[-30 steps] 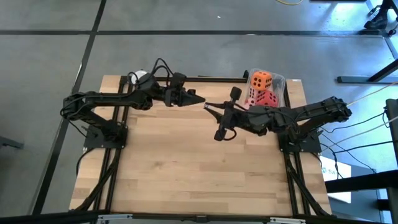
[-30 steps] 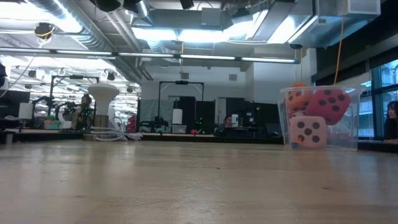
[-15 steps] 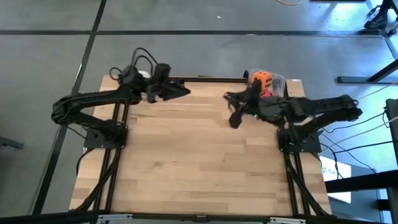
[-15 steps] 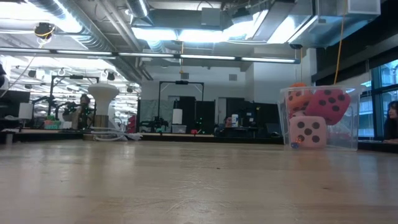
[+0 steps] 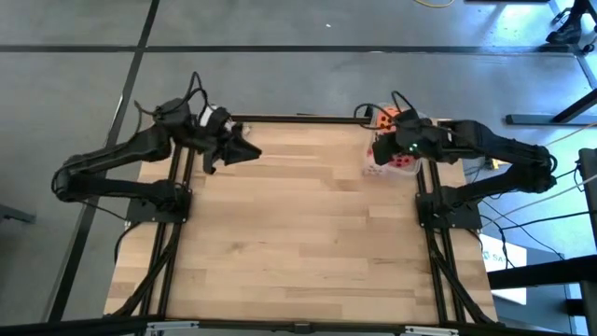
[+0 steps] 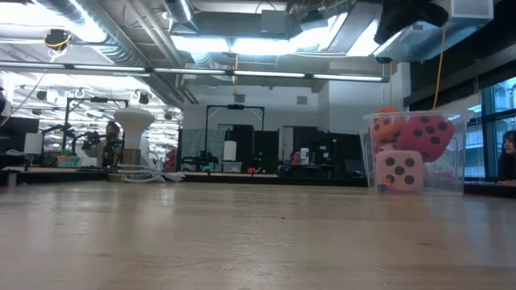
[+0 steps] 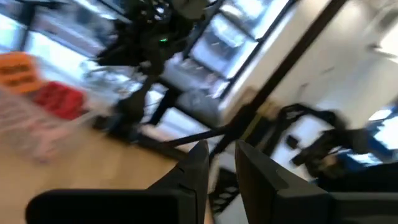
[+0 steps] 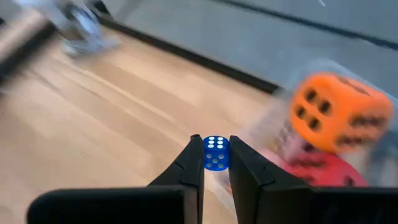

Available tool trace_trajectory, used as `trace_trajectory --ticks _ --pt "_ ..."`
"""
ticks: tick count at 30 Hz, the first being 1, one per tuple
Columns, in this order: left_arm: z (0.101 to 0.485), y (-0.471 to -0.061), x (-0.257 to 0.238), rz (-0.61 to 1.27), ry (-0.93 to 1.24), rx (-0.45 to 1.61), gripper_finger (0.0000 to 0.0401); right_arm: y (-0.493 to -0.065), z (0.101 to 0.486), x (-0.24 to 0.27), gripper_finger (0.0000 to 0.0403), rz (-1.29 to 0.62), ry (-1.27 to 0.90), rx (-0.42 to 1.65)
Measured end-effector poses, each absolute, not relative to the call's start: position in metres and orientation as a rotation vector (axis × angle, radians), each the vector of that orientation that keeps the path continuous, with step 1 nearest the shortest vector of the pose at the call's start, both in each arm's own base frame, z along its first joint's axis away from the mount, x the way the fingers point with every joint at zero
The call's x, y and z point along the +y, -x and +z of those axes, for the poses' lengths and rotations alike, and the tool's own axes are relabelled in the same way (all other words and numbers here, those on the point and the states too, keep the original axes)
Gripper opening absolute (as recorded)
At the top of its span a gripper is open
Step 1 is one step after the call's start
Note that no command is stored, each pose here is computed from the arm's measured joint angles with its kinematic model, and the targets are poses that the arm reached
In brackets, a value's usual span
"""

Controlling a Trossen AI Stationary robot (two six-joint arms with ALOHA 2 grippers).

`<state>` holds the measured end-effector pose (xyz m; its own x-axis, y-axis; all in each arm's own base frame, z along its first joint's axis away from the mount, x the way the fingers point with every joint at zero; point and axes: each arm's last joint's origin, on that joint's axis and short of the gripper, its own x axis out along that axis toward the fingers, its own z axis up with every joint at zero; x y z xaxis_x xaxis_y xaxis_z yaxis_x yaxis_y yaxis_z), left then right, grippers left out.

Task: Pick & Place Dice
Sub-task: Put the small blue die into the container

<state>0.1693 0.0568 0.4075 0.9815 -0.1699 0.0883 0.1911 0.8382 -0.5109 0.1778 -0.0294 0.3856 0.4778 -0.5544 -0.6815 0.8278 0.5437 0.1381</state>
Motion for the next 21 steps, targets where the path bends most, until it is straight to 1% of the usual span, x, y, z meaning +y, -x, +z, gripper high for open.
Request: trace_trajectory --ticks 3,6,10,14,17,21 --pt "0.402 -0.154 0.049 -0.105 0.493 0.019 0.0068 -0.174 0.378 -0.042 0.0044 -0.942 -0.497 0.726" --pt "0.4 -0.138 0.039 -0.089 0.406 0.056 0.0066 -0.172 0.374 -0.055 0.0044 -0.976 -0.501 0.79" --pt "0.403 -0.116 0.027 -0.049 0.371 0.031 0.0065 -0.169 0.369 -0.072 0.0044 -0.952 -0.537 0.849" --pt "0.404 -0.095 0.02 -0.001 0.347 -0.03 0.0065 -0.163 0.343 -0.087 0.0044 -0.972 -0.596 0.953" --pt "0.401 -0.083 0.017 0.034 0.37 -0.063 0.0065 -0.16 0.319 -0.098 0.0044 -0.966 -0.659 1.007" --pt "0.399 -0.073 0.015 0.082 0.403 -0.092 0.0065 -0.163 0.298 -0.108 0.0044 -0.887 -0.741 0.978"
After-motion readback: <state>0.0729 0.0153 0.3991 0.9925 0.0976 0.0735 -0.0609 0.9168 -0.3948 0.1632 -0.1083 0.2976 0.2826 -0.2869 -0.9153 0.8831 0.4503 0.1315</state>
